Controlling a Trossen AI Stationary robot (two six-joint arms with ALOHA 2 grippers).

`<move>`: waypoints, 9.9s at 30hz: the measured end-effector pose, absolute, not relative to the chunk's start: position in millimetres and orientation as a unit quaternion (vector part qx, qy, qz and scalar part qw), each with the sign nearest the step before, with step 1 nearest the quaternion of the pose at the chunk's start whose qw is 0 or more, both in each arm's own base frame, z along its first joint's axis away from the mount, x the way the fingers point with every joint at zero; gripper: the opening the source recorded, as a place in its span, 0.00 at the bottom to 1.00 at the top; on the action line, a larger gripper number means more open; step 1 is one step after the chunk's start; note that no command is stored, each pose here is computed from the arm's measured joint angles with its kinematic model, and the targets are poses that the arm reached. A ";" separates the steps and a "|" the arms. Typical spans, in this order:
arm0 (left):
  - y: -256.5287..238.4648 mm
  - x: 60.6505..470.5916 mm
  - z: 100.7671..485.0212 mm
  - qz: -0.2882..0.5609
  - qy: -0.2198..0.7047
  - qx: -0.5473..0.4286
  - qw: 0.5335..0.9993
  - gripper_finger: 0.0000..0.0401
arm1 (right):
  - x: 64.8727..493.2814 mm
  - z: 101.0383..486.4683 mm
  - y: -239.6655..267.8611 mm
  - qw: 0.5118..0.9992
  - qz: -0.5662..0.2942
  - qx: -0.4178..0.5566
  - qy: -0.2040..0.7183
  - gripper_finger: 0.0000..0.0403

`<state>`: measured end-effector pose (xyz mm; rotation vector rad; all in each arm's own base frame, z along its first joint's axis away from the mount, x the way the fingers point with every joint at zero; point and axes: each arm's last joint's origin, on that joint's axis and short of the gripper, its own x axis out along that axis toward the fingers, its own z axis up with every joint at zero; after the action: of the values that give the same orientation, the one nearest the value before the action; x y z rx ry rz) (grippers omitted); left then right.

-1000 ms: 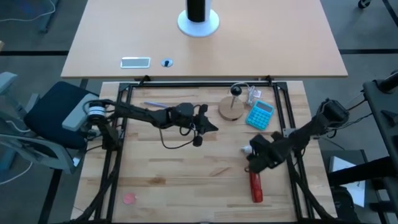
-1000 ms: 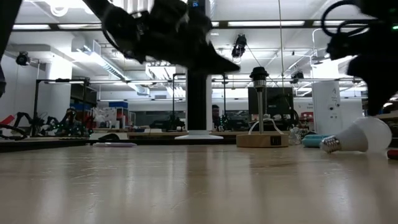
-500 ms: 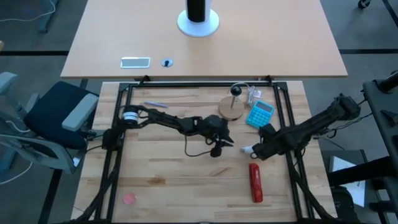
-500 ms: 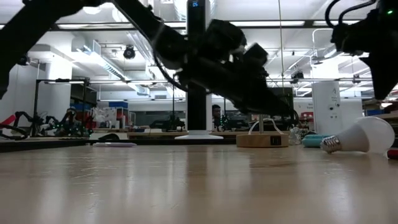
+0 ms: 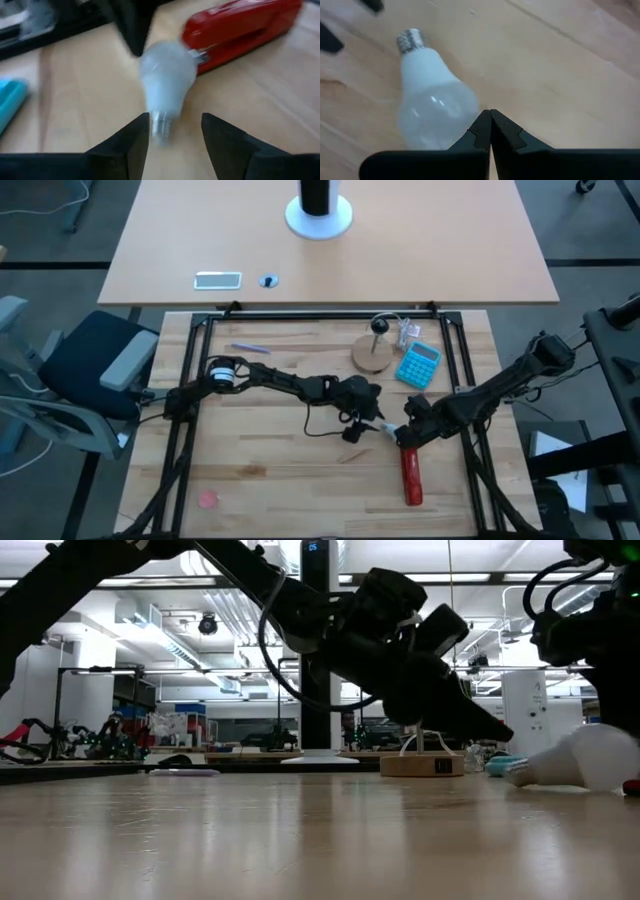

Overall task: Screw lightbulb
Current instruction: Insert the lightbulb into the lamp

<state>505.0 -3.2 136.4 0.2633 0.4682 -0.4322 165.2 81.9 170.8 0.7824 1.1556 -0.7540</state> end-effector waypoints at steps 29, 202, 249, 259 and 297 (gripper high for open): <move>-5.7 509.5 103.3 -0.135 0.266 0.114 0.948 0.44 | 181.2 159.9 85.3 0.732 -0.346 0.349 0.473 0.00; 208.3 387.5 272.9 0.025 -0.135 0.123 0.983 0.00 | 195.7 226.1 -142.4 0.969 -0.242 0.018 -0.036 0.34; 214.1 393.9 269.2 0.066 -0.069 0.169 0.981 0.00 | 180.0 244.8 -129.2 0.967 -0.253 0.013 0.021 0.68; 214.1 394.0 268.6 0.066 -0.066 0.167 0.982 0.00 | 171.2 249.0 -123.3 0.965 -0.261 0.010 0.037 0.68; 204.3 414.4 298.6 -0.045 0.043 0.211 0.976 0.00 | 151.3 267.0 -100.3 0.926 -0.372 0.021 0.065 0.01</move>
<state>414.4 204.3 298.6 0.4249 0.0871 -0.0904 151.3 -100.3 267.0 0.0433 0.1335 -0.7635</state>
